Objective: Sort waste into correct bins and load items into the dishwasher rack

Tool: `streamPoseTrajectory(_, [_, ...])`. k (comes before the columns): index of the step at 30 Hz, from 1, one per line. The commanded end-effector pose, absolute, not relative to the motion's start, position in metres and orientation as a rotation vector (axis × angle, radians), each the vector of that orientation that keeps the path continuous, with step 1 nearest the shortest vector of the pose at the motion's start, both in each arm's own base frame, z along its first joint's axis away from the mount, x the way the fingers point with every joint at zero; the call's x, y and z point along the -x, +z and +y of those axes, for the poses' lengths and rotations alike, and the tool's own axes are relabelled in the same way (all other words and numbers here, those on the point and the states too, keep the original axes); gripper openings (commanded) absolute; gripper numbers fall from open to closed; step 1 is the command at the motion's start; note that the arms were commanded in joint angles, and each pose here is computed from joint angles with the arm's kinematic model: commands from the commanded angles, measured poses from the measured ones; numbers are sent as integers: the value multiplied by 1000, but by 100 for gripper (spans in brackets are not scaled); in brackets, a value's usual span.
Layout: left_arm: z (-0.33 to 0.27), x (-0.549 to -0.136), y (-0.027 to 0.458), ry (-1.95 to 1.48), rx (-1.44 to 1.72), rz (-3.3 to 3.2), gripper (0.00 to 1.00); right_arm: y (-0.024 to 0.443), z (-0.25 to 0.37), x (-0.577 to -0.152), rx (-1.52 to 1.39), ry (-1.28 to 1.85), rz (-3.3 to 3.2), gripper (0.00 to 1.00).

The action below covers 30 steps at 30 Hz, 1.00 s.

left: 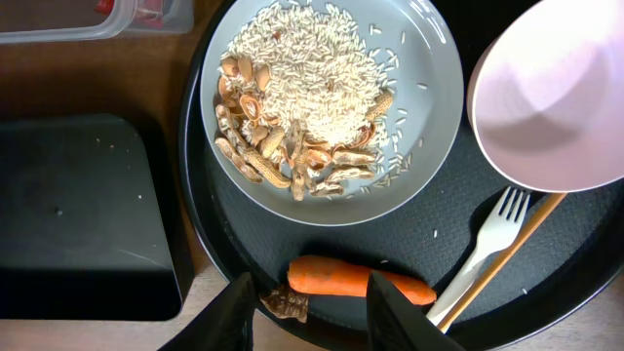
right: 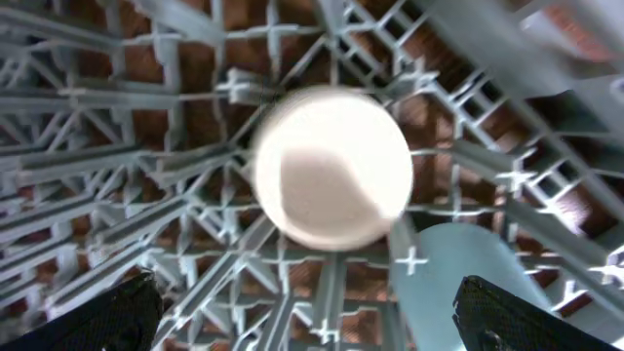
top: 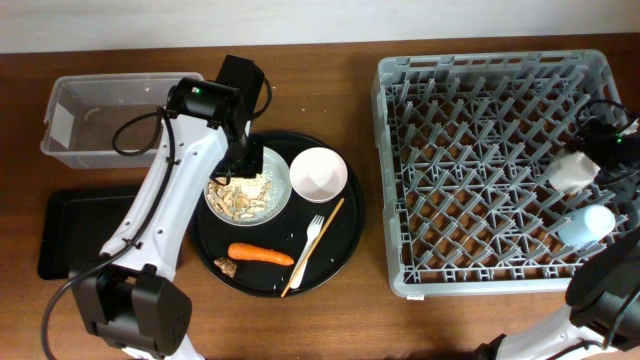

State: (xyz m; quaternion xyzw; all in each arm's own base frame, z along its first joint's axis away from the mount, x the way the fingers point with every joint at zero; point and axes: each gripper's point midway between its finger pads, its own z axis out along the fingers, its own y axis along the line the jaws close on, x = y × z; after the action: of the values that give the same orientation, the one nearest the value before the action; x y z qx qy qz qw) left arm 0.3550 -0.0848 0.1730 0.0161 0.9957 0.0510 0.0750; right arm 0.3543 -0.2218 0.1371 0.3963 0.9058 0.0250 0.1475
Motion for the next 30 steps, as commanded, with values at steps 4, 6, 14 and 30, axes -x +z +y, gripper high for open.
streamPoseTrajectory(4, [-89, -357, 178, 106, -21, 2967, 44, 227, -127, -358, -729, 297, 2567, 99])
streamPoseTrajectory(6, [-83, -357, 178, 110, 0, 2973, 44, 261, -10, -364, -195, 389, 2592, 94])
streamPoseTrajectory(14, [-11, -357, 177, 120, 344, 2996, 45, 132, 218, -399, 455, 196, 2733, 79])
streamPoseTrajectory(30, [-12, -359, 177, 117, 342, 2991, 45, 37, 216, -404, 235, 108, 2933, 11])
